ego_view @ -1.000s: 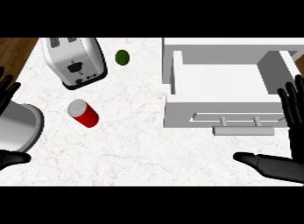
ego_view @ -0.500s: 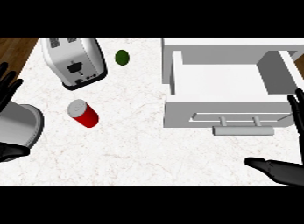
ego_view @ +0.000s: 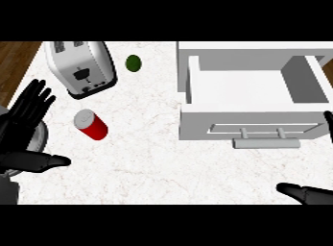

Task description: Pick up the can, place it into the drawer and close the drawer

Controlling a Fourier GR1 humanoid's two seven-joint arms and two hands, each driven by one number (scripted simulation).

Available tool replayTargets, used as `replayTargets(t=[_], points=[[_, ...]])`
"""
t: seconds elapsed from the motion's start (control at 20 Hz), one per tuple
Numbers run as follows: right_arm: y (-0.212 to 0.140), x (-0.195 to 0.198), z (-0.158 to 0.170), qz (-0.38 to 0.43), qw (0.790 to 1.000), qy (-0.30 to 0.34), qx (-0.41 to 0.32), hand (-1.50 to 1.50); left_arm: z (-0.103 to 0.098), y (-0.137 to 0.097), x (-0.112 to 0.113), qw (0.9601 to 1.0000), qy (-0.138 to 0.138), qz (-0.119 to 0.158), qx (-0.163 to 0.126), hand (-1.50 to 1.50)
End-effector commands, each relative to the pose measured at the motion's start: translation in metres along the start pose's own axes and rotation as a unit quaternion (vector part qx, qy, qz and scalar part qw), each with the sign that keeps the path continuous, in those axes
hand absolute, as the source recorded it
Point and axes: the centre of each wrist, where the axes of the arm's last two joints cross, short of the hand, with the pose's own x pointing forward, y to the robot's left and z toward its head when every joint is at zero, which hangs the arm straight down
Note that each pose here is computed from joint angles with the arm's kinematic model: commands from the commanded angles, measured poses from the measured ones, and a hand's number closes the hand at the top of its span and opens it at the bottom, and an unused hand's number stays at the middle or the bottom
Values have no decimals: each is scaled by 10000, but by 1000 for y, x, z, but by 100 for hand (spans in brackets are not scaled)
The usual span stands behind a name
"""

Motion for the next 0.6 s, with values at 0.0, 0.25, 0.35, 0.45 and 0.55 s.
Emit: replayTargets(t=[0.0, 0.25, 0.35, 0.45, 0.55], points=[[-5, 7, 1, 74, 10000, 29, 17, -150, -15, -16, -23, 9996, 243, -90, 63, -150], [-21, 13, 6, 74, 10000, 25, -19, -150, 4, -10, -64, 9995, 252, -118, 136, -150], [-14, 8, 15, 52, 10000, -2, -11, -150, -10, -6, -67, 9992, 312, -157, 205, -150], [-4, 19, 8, 52, 9999, -12, -110, -150, 16, -12, -87, 9990, 325, -242, 209, -150], [-9, 25, 4, -13, 9999, -123, -99, -150, 0, 14, -94, 9980, 324, -269, 463, -150]])
